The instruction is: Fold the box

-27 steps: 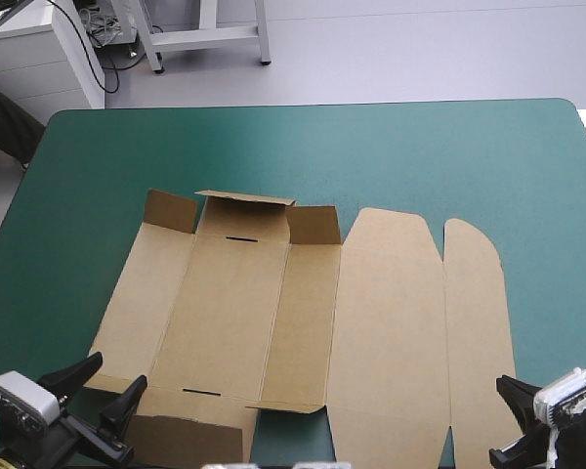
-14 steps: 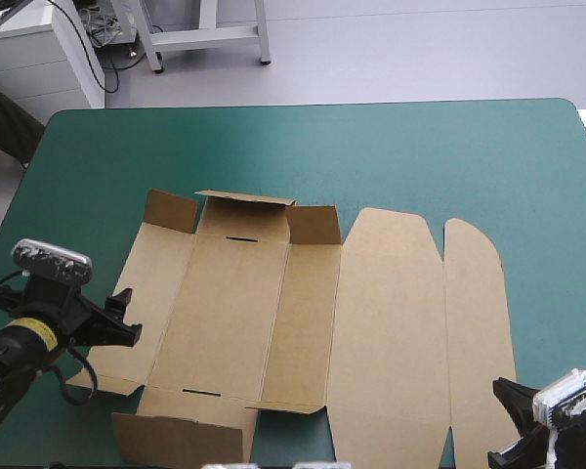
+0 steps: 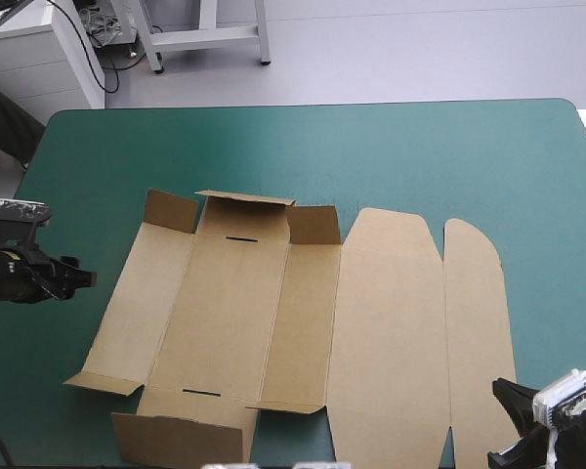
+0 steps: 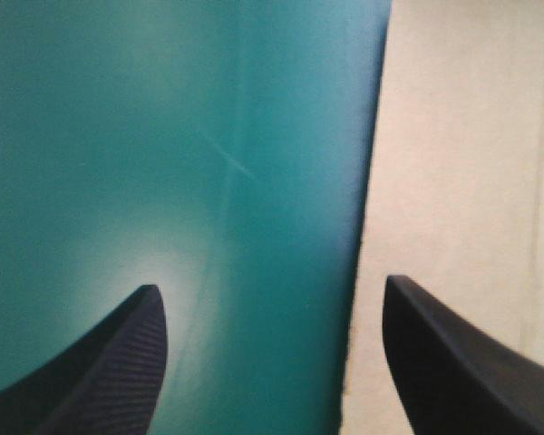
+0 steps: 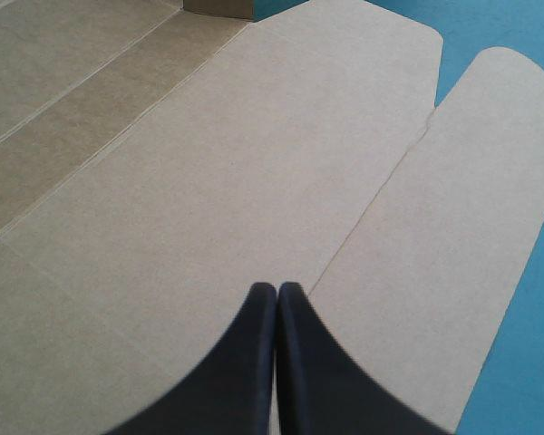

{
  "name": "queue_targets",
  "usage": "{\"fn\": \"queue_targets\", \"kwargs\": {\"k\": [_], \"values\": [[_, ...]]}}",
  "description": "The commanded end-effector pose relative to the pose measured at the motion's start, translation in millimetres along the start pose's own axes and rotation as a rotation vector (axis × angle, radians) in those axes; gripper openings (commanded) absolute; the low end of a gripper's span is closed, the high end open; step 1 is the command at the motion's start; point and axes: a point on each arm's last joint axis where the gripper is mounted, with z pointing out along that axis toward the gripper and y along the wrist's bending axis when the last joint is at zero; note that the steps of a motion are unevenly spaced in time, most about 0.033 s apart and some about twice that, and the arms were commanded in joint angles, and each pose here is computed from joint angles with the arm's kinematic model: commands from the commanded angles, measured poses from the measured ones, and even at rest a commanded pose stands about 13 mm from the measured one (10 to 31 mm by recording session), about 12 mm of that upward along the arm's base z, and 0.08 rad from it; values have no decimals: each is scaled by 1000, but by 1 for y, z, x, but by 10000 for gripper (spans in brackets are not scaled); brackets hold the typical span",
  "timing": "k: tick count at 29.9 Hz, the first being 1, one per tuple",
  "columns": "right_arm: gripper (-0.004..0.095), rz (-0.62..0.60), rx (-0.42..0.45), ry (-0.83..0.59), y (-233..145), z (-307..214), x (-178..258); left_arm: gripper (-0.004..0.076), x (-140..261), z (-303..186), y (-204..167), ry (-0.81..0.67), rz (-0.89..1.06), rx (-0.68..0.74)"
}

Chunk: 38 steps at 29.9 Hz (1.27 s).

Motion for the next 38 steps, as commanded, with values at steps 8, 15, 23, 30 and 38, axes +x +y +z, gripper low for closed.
{"fn": "queue_targets", "kwargs": {"k": [8, 15, 23, 30, 38], "values": [[-20, -6, -3, -80, 1, -4, -12, 475, -2, 51, 30, 110, -114, 327], [-20, -4, -5, -79, 1, -4, -12, 475, -1, 74, 26, 177, -70, 482], [-20, -6, -3, -80, 1, -4, -12, 475, 4, 96, 28, 246, -50, 546], [-20, -8, 1, -80, 1, -4, -12, 475, 6, 110, 20, 266, -62, 677], [-20, -8, 0, -82, 1, -4, -12, 475, 10, 126, 6, 340, -52, 723]]}}
